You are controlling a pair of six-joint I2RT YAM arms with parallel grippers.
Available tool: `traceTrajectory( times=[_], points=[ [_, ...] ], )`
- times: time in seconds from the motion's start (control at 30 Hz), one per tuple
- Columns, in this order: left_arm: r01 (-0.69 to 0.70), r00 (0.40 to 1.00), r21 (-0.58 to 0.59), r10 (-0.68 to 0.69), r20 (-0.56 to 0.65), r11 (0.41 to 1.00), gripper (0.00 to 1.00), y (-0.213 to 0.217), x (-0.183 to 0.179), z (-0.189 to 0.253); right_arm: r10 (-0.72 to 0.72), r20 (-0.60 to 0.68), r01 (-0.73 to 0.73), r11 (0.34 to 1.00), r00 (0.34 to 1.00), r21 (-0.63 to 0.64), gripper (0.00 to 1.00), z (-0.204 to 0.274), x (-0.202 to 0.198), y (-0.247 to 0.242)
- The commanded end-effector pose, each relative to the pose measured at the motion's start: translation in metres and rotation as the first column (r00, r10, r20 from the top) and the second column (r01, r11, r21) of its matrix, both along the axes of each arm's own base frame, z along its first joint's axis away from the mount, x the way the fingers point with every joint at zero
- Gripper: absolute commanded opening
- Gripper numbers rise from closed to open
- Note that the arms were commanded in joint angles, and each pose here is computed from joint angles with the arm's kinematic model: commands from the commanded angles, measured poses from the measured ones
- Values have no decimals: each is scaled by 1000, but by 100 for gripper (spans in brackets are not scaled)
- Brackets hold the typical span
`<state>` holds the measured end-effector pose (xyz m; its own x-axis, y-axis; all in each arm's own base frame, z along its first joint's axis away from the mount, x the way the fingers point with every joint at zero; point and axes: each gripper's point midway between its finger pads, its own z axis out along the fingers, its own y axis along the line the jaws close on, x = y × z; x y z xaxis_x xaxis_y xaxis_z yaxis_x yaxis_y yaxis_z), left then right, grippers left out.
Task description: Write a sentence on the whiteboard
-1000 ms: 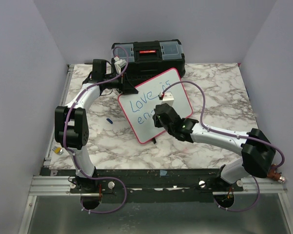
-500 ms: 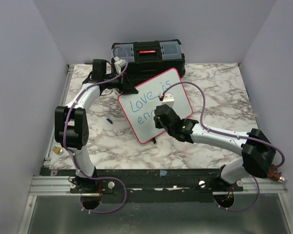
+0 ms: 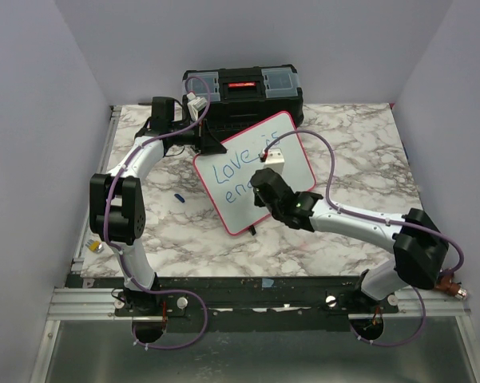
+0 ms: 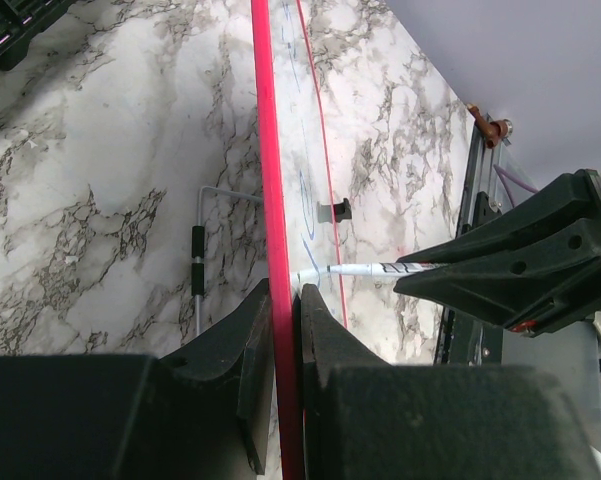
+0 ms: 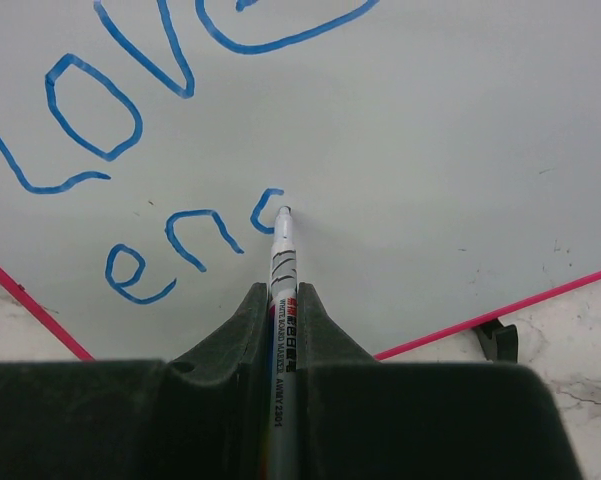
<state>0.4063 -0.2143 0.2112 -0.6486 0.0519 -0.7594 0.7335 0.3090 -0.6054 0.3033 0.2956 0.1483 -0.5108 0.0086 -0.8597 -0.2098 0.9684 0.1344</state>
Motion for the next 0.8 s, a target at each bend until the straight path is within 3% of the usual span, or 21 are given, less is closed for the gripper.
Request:
traceTrajectory(
  times=[0.0,0.43,0.77],
  points=[
    [53,983,-19,-49,178,998,0,-4,2,24,-36,33,37,998,999,-42,1,7,12,-2],
    [54,983,-19,-49,179,998,0,-4,2,25,-53,100,59,997,994,-58,1,26,33,12],
    [54,983,-19,-50,177,998,0,-5,2,25,-39,80,43,998,996,-45,1,22,27,11]
  ],
)
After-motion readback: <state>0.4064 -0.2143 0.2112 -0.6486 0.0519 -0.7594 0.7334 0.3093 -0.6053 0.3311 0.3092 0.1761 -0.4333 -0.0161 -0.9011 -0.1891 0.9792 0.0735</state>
